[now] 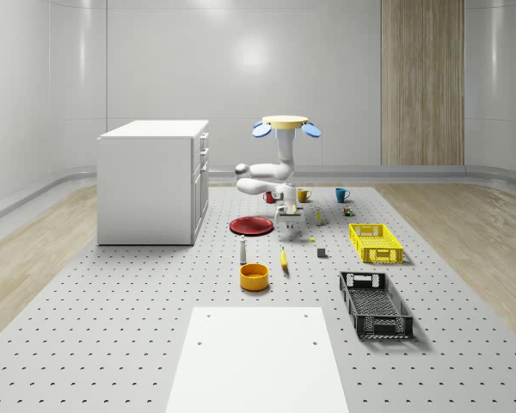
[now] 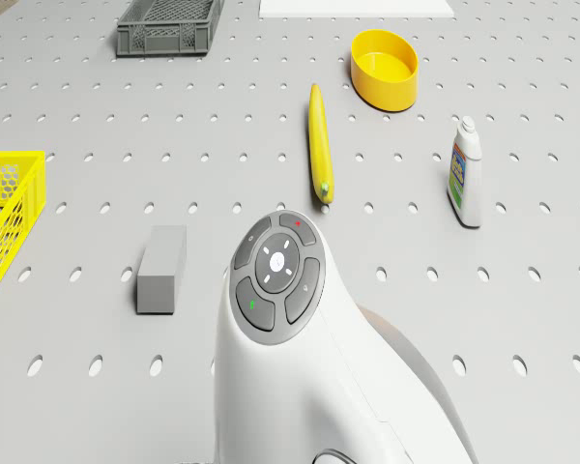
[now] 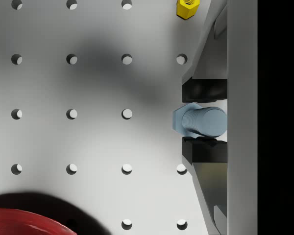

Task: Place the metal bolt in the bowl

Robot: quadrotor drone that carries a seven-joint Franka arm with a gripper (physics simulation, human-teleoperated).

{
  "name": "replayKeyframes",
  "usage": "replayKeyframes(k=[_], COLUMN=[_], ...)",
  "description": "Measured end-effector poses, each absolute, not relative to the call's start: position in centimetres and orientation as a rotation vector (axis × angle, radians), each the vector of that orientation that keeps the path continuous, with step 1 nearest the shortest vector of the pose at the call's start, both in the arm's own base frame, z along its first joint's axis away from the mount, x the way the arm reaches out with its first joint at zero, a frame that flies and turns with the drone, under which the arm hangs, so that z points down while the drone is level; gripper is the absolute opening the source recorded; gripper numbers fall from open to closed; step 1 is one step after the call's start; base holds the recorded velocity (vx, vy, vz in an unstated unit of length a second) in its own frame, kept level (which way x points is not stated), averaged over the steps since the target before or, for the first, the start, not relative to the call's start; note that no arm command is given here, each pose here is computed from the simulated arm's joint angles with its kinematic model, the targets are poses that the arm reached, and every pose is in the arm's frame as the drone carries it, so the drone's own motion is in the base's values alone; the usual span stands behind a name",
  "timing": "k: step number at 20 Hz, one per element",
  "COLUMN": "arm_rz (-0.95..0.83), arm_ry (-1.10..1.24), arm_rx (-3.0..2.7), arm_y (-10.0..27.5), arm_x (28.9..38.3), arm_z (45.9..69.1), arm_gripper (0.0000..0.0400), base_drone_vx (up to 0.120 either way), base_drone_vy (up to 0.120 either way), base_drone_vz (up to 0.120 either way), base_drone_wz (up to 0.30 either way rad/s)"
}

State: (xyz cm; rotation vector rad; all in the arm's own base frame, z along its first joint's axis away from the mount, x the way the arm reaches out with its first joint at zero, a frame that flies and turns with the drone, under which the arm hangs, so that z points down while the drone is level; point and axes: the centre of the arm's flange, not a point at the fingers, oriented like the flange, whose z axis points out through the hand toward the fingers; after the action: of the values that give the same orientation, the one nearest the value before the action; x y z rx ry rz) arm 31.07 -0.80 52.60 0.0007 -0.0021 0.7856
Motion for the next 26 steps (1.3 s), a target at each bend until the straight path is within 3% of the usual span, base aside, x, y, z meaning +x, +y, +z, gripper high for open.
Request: replayKeyframes(k=[3, 8, 16, 26], arm_rz=[0.786, 0.786, 0.785, 0.786], arm_ry=[-0.002, -0.002, -0.002, -0.002], arm_rx=[0.001, 0.001, 0.001, 0.001], arm_y=[-0.8, -0.8, -0.8, -0.8], arm_x=[31.08, 31.08, 31.08, 31.08], arm_z=[52.34, 52.16, 52.08, 52.07], arm_gripper=[0.01, 0.01, 0.01, 0.01], base_drone_vx=[0.0, 0.12, 0.12, 0.12], base_drone_vy=[-0.08, -0.12, -0.115, 0.0], base_drone_vz=[0.12, 0.112, 0.045, 0.0], base_drone_wz=[0.0, 0.0, 0.0, 0.0])
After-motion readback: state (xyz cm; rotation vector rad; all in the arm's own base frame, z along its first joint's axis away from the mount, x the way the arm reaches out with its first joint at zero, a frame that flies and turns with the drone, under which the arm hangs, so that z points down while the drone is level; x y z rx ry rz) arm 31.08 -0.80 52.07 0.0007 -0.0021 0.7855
